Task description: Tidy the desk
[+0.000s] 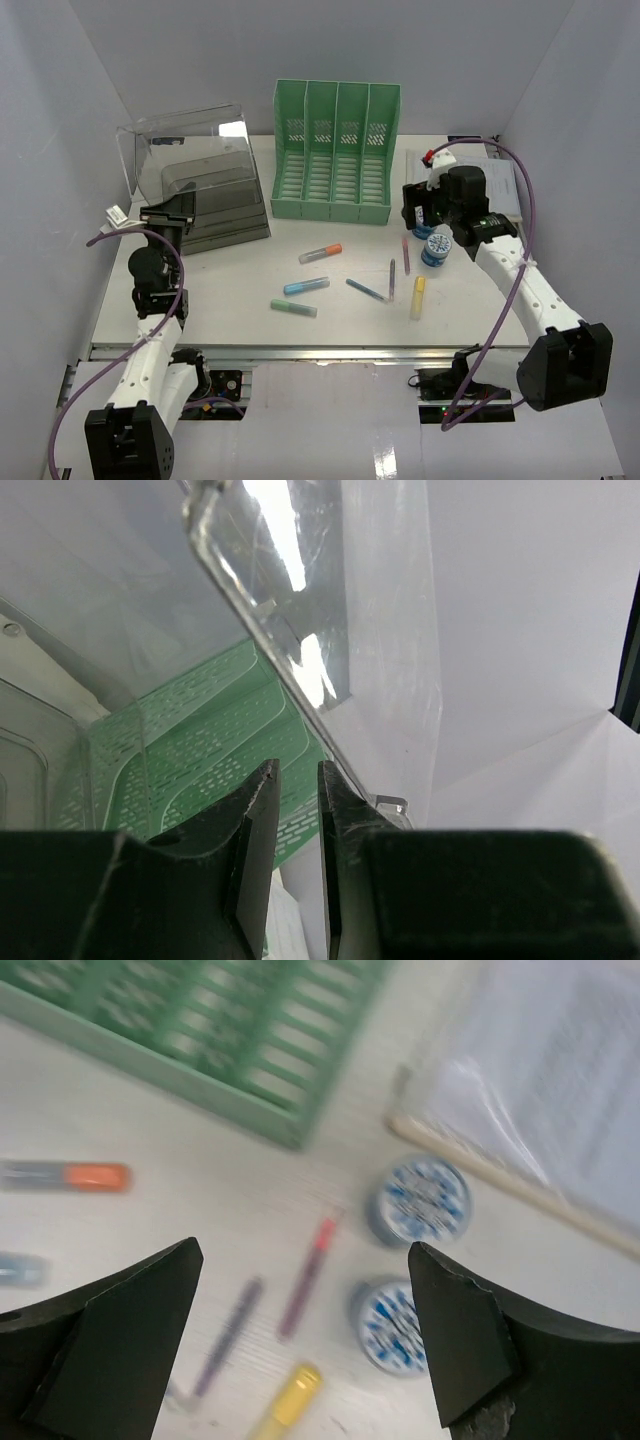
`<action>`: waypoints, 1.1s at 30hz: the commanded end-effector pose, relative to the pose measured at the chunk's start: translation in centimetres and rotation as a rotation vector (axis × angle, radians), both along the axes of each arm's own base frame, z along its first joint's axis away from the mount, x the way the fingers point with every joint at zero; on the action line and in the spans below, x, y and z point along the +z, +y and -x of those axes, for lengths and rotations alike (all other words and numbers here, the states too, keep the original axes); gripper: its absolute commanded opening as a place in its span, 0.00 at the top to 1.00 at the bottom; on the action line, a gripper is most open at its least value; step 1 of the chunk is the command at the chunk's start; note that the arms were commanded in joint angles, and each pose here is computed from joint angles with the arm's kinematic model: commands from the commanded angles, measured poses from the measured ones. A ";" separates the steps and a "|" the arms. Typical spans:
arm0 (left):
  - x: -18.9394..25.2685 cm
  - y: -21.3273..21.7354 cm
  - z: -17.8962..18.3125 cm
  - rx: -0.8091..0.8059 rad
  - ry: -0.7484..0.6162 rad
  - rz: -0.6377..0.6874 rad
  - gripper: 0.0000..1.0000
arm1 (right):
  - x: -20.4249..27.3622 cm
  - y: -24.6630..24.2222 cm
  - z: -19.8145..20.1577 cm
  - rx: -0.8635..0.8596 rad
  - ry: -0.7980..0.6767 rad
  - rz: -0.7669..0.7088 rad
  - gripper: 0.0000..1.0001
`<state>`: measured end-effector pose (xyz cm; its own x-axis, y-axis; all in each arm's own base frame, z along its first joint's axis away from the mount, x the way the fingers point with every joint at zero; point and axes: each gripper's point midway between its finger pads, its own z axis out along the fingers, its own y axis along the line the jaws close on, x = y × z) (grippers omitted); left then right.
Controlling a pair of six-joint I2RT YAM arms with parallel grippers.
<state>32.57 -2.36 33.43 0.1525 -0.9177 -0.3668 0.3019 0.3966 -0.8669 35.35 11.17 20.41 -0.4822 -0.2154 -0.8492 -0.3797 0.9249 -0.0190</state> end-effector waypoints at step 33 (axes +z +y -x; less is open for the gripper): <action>2.7 -0.2 0.1 -0.034 -0.045 -0.008 0.68 | -12.4 -6.8 1.1 -0.145 0.427 0.068 0.10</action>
